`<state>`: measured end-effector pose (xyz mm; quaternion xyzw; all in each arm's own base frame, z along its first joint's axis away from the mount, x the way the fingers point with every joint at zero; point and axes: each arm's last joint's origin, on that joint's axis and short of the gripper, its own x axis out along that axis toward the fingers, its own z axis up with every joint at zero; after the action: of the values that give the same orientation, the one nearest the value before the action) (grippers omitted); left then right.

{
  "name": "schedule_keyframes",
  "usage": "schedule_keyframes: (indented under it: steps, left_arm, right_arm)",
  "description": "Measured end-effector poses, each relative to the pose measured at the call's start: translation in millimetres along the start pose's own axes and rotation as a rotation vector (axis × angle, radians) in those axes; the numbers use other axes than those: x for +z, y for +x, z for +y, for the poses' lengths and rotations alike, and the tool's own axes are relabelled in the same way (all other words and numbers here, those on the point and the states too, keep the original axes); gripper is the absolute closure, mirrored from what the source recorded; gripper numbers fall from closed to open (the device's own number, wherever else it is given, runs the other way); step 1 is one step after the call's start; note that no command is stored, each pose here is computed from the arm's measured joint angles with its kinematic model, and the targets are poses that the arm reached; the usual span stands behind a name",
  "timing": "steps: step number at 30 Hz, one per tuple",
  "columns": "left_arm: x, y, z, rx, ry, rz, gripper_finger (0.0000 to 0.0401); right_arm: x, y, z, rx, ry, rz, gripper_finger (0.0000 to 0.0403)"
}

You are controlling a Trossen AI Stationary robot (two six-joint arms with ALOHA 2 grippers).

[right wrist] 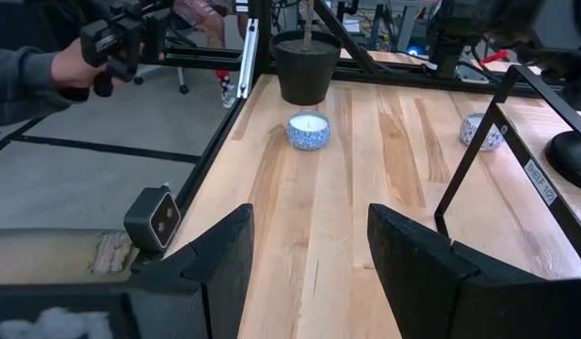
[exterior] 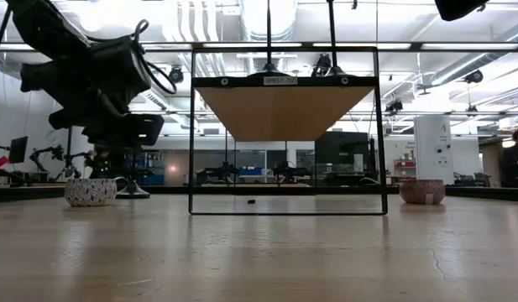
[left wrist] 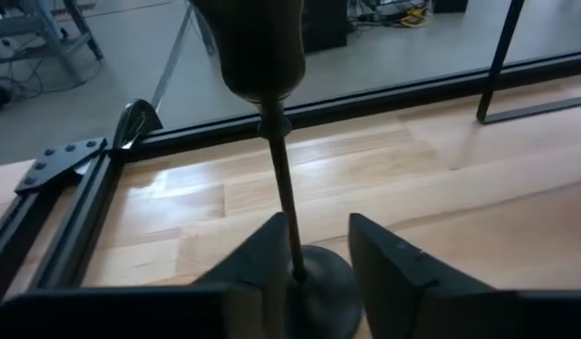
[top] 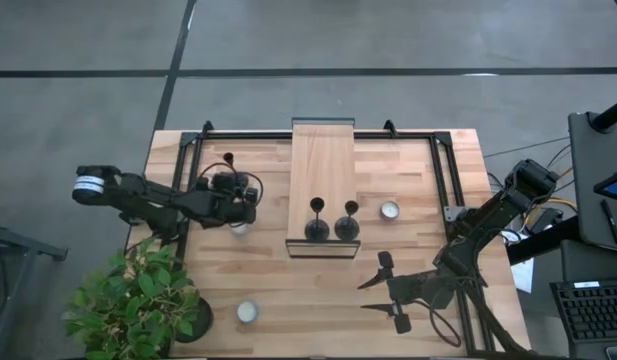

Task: Pick & Place candle stick holders
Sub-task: Put the black candle holder on the shelf aligned with the other black candle holder

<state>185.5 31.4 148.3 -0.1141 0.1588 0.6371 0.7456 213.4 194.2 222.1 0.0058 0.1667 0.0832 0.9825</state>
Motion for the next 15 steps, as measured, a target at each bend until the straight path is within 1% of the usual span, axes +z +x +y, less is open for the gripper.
schedule_keyframes:
  steps: [6, 12, 15]
  left_arm:
    - [0.7, 1.4, 0.4, 0.008, 0.036, -0.002, 0.0388]
    - [0.6, 1.0, 0.2, 0.006, 0.057, -0.003, 0.0399]
    - [0.5, -0.1, -1.0, -0.005, 0.090, -0.003, 0.0400]
  right_arm:
    - [0.0, 0.0, 0.0, 0.000, 0.000, 0.000, 0.0200]
    - [-1.6, 0.0, -0.5, -0.002, -0.003, 0.004, 0.0199]
    - [-2.9, -0.1, -1.0, -0.007, -0.005, 0.006, 0.0199]
